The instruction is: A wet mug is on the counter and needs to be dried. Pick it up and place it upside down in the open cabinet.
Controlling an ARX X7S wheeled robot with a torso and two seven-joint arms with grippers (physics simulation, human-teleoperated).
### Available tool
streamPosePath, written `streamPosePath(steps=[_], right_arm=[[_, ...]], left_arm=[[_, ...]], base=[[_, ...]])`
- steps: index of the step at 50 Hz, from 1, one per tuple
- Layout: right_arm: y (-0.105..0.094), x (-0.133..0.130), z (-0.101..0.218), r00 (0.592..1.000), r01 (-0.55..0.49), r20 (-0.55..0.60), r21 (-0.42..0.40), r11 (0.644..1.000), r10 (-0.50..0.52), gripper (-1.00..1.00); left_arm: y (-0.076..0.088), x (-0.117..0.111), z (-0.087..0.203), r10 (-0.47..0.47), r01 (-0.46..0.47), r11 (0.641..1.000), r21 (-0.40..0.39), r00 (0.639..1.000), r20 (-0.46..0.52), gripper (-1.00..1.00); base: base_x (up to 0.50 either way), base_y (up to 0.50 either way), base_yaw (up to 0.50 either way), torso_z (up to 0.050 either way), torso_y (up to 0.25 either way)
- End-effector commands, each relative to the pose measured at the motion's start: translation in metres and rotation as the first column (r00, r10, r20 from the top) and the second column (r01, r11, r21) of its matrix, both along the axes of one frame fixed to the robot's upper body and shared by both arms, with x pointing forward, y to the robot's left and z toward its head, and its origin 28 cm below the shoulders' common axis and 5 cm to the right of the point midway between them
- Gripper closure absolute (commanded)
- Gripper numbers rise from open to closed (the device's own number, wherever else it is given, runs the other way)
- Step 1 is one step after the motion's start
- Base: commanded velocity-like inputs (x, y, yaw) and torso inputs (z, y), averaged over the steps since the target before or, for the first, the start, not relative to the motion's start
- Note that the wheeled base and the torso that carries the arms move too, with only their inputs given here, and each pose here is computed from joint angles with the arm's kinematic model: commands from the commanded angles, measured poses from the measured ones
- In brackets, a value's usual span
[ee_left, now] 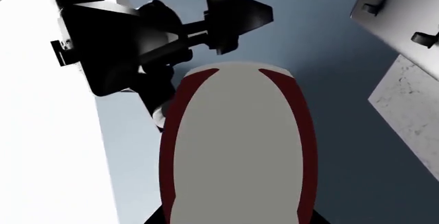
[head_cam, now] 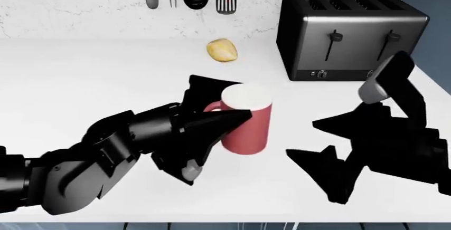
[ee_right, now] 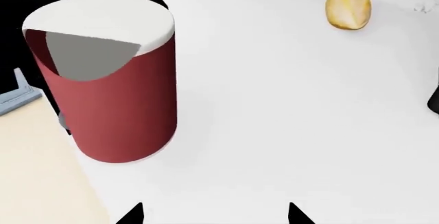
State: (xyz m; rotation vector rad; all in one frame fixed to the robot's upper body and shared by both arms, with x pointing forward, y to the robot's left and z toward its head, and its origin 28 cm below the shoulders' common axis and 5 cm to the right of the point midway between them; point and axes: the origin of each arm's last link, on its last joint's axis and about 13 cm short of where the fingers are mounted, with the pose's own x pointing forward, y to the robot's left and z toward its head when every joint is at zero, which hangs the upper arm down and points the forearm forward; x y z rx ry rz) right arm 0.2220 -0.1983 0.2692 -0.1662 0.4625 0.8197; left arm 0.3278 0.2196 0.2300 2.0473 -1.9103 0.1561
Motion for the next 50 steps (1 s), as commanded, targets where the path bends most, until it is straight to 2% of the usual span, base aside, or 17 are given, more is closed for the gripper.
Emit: streamPosePath(steps=[1, 18, 36, 50], right_arm=[[0.003, 0.003, 0.001, 0.999, -0.042, -0.027, 0.008, 0.999, 0.042, -1.0], [0.014, 0.001, 0.008, 0.989, -0.137, -0.042, 0.047, 0.989, 0.139, -1.0], [0.022, 0.003, 0.011, 0.986, -0.165, -0.02, 0.07, 0.984, 0.167, -1.0], [0.026, 0.008, 0.009, 0.985, -0.172, -0.014, 0.073, 0.982, 0.173, -1.0]], left_arm=[[-0.004, 0.004, 0.0, -0.019, 0.02, 0.999, -0.041, 1.0, 0.013, 1.0], [-0.006, 0.01, -0.011, -0.024, 0.024, 0.998, -0.05, 1.0, 0.001, 1.0], [-0.009, 0.012, -0.019, -0.03, 0.029, 0.998, -0.052, 0.999, -0.02, 1.0], [-0.012, 0.005, -0.018, -0.086, 0.077, 0.99, -0.121, 0.993, -0.074, 1.0]], base=[[0.0, 0.0, 0.0, 0.0, 0.0], [0.0, 0.0, 0.0, 0.0, 0.0], [0.0, 0.0, 0.0, 0.0, 0.0], [0.0, 0.0, 0.0, 0.0, 0.0]])
